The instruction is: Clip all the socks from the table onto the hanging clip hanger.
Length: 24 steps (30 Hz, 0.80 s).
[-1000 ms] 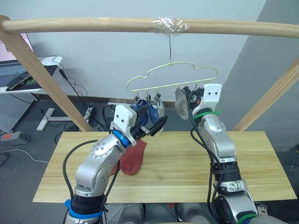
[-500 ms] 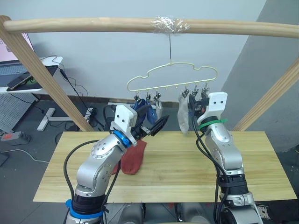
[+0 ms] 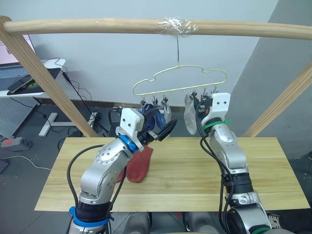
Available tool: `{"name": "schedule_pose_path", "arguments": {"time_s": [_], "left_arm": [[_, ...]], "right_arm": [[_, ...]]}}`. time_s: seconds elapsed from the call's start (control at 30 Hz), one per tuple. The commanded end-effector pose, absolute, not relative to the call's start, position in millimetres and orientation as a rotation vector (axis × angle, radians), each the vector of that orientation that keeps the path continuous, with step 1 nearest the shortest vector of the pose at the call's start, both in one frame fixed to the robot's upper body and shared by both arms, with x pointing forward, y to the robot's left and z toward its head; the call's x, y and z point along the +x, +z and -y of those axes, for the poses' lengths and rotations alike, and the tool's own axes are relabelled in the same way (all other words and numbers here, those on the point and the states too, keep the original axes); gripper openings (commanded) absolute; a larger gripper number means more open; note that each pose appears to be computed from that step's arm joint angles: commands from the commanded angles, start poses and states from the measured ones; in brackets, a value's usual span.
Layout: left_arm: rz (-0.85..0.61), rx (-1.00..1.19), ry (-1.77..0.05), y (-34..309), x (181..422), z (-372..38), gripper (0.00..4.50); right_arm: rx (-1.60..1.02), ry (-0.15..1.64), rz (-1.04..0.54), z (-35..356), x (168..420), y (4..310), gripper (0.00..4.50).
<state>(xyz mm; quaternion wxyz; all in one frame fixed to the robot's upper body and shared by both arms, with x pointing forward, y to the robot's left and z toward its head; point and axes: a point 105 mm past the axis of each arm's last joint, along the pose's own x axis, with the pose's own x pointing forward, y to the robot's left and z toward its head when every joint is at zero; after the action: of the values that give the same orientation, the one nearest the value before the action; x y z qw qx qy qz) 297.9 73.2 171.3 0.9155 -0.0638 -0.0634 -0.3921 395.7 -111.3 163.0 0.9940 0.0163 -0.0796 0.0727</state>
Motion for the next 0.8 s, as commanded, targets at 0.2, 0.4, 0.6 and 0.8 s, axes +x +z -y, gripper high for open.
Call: {"name": "schedule_pose_path", "arguments": {"time_s": [0.2,0.4,0.6,0.8], "left_arm": [[0.184,-0.122,-0.818,182.9,292.4,-69.8,4.5],[0.188,-0.122,-0.82,183.6,292.8,-69.5,4.5],[0.193,-0.124,-0.828,184.9,293.3,-66.8,4.5],[0.197,-0.125,-0.831,186.9,293.8,-66.0,4.5]], "right_arm": [[0.025,0.138,0.24,111.8,402.9,183.7,2.48],[0.017,0.135,0.233,114.6,399.6,179.9,2.48],[0.035,0.129,0.243,113.3,399.9,183.8,2.48],[0.064,0.158,0.246,102.4,400.7,187.8,2.08]]}}
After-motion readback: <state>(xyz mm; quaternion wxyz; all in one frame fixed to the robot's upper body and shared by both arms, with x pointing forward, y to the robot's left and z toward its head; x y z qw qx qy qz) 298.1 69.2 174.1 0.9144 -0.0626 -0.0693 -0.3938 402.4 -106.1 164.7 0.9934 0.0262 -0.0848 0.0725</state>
